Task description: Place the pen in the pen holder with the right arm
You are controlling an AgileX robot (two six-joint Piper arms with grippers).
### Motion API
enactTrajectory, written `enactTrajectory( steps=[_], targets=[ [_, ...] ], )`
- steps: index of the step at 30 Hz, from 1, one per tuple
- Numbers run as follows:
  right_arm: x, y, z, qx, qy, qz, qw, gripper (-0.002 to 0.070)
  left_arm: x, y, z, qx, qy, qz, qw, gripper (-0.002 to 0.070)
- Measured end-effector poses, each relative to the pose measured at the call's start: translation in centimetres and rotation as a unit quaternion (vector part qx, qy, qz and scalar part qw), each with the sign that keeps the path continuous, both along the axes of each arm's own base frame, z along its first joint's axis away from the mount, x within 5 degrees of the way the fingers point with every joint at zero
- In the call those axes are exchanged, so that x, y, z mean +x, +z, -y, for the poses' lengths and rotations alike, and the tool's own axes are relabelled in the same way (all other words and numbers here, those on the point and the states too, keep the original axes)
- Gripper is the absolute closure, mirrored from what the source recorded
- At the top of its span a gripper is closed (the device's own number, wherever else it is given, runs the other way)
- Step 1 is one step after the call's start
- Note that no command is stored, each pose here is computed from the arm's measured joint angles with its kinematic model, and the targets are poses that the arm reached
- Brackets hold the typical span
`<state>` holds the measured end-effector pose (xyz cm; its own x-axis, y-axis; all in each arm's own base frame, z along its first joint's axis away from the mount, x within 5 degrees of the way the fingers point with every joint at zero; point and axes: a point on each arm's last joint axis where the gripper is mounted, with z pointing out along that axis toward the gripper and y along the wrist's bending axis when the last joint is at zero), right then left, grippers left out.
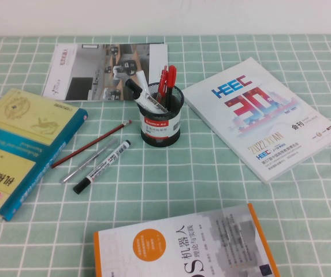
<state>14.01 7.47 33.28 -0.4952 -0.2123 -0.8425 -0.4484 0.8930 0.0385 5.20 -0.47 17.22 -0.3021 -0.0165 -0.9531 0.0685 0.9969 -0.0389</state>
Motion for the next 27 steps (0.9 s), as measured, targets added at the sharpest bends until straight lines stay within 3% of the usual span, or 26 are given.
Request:
enactTrajectory(
  steps=[6, 11, 19, 27],
  targets=[
    [-1.5, -5.0, 4.3, 0.043, -0.134, 0.026, 0.99, 0.0695, 0.0, 0.0, 0.0, 0.0, 0.0, 0.0, 1.0, 0.0678],
    [-4.1, -9.1, 6.3, 0.052, -0.202, 0.054, 0.976, 0.0695, 0.0, 0.0, 0.0, 0.0, 0.0, 0.0, 1.0, 0.0678],
    [-7.2, -12.9, 7.3, 0.085, -0.243, 0.176, 0.95, 0.0695, 0.0, 0.0, 0.0, 0.0, 0.0, 0.0, 1.0, 0.0678],
    [-8.3, -14.2, 7.3, 0.096, -0.239, 0.216, 0.942, 0.0695, 0.0, 0.0, 0.0, 0.0, 0.0, 0.0, 1.0, 0.0679]
  ],
)
